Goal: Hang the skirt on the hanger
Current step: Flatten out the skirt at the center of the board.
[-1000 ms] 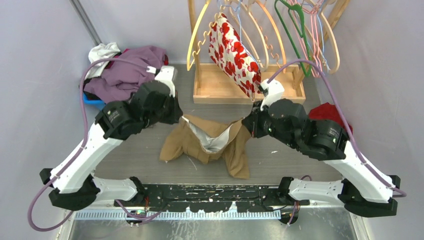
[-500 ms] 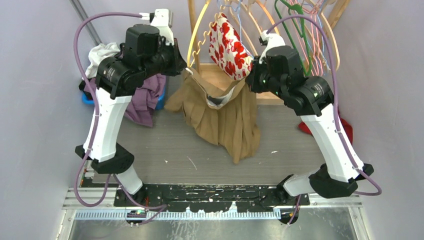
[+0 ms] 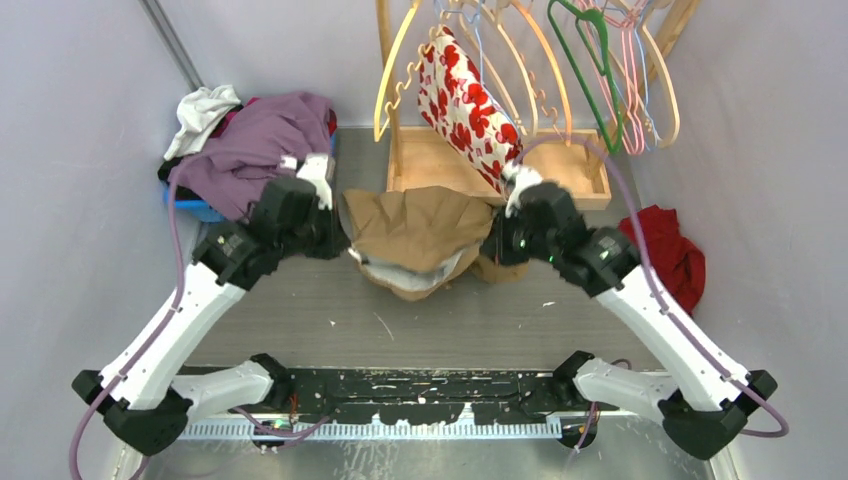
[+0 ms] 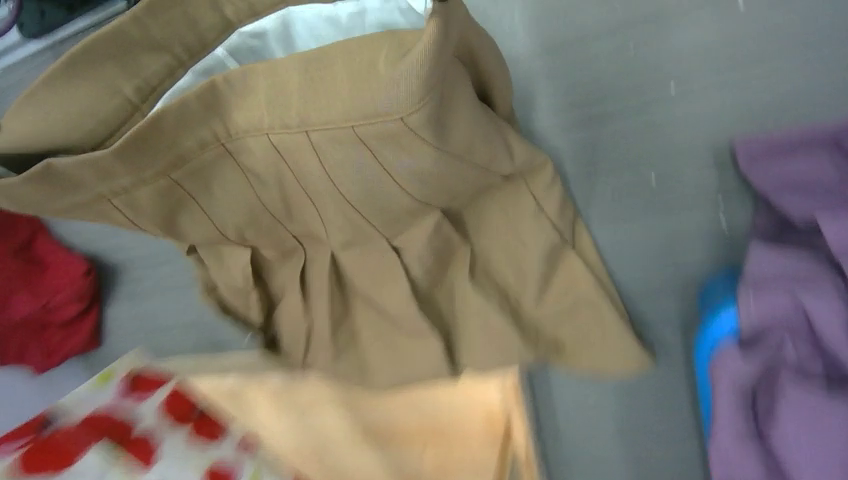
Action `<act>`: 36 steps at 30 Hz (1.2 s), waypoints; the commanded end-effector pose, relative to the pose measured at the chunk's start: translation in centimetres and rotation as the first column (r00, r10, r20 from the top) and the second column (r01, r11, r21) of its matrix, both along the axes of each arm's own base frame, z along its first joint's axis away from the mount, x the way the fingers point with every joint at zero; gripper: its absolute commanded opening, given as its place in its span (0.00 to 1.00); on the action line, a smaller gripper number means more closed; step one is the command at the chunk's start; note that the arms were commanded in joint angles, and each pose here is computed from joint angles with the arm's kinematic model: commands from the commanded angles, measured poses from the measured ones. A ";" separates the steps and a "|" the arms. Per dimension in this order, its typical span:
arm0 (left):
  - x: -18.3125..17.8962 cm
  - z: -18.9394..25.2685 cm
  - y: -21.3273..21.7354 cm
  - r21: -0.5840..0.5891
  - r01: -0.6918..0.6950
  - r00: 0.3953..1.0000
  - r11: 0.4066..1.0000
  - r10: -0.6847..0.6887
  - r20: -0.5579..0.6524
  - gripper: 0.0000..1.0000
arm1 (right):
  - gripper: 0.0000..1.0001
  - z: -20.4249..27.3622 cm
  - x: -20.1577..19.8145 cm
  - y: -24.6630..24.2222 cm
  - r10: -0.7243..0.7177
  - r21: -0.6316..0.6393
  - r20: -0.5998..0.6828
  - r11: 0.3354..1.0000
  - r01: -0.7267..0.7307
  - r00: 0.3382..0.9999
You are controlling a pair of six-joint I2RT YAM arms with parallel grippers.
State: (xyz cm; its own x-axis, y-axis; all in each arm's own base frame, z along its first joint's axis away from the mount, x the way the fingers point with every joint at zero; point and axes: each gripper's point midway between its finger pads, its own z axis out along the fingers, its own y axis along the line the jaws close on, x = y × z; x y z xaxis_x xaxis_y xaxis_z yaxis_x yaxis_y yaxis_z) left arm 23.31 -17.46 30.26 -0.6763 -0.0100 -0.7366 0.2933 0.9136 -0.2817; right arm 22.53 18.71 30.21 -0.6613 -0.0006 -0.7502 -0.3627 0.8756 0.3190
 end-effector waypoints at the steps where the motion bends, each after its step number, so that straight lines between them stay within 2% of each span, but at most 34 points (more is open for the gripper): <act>1: -0.2 -4.5 -1.9 -0.130 -0.034 0.999 0.991 0.030 -0.033 0.00 | 0.01 -6.6 -3.0 2.4 0.056 0.117 -0.102 0.992 -0.044 0.993; 3: -1.4 -8.3 -2.4 -0.121 -0.041 0.996 0.992 0.032 -0.079 0.00 | 0.01 -11.0 -4.5 2.7 0.046 0.121 -0.168 0.992 -0.026 0.985; 8: -4.3 -15.3 -2.9 -0.091 -0.071 0.986 0.993 0.056 -0.156 0.00 | 0.01 -17.4 -8.0 5.2 0.062 0.160 -0.246 0.987 -0.023 0.967; 15: -7.8 -20.3 -3.1 -0.037 -0.075 0.974 0.996 0.065 -0.216 0.00 | 0.01 -22.8 -9.7 6.2 0.000 0.143 -0.300 0.989 0.045 0.954; 21: -9.3 -23.6 -2.8 0.010 -0.098 0.962 0.995 0.097 -0.256 0.00 | 0.01 -25.3 -10.2 3.9 -0.101 0.102 -0.337 0.984 0.143 0.936; 25: -8.9 -25.8 -2.7 0.041 -0.112 0.961 0.993 0.119 -0.249 0.00 | 0.01 -25.5 -9.5 2.5 -0.167 0.073 -0.319 0.977 0.200 0.933; 28: -8.2 -26.8 -3.2 0.043 -0.106 0.968 0.993 0.113 -0.223 0.00 | 0.01 -25.8 -8.8 2.4 -0.176 0.106 -0.341 0.969 0.223 0.924; 36: -4.1 -26.7 -4.0 0.062 -0.116 0.982 0.991 0.124 -0.141 0.00 | 0.01 -25.2 -3.9 1.0 -0.218 0.143 -0.360 0.948 0.285 0.907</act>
